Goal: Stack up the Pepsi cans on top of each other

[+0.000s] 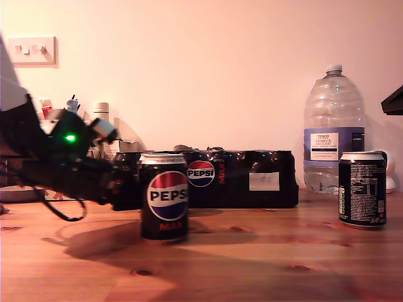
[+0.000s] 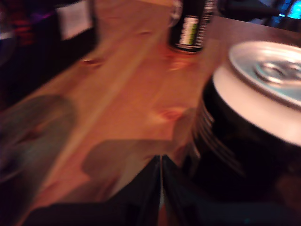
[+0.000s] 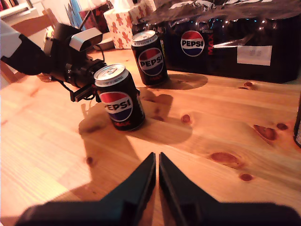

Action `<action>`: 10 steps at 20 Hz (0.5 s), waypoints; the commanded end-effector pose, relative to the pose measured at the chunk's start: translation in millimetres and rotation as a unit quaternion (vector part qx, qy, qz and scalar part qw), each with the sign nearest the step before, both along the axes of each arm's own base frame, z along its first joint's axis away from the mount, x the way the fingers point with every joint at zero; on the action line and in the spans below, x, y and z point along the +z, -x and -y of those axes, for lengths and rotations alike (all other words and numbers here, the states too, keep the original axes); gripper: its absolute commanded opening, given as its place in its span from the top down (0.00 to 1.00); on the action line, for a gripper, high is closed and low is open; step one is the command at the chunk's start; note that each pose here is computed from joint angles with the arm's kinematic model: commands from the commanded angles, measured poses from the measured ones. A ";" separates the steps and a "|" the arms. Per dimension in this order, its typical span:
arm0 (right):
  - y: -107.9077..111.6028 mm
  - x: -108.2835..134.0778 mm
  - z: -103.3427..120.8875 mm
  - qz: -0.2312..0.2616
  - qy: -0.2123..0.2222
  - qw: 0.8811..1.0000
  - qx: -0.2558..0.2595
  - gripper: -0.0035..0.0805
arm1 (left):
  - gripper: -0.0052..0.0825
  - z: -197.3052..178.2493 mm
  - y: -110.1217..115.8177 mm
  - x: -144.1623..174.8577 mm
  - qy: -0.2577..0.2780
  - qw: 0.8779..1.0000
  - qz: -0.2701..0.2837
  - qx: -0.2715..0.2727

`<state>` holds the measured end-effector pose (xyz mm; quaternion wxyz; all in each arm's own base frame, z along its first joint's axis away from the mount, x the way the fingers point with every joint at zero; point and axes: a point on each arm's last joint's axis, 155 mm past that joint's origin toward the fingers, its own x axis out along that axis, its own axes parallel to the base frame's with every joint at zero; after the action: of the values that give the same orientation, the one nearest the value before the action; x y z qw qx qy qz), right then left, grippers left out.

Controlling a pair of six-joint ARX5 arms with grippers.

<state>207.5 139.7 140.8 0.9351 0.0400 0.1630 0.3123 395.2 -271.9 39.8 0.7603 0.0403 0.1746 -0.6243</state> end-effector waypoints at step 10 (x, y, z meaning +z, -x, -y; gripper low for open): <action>0.3 -0.5 -0.8 0.000 0.006 1.000 0.004 0.97 | 0.97 3.3 45.2 7.0 -0.007 1.000 0.010 -0.004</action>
<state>206.8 139.4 138.2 0.9344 0.0365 0.1674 0.3122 356.5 -271.2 40.0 0.7618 0.0505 0.1802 -0.6202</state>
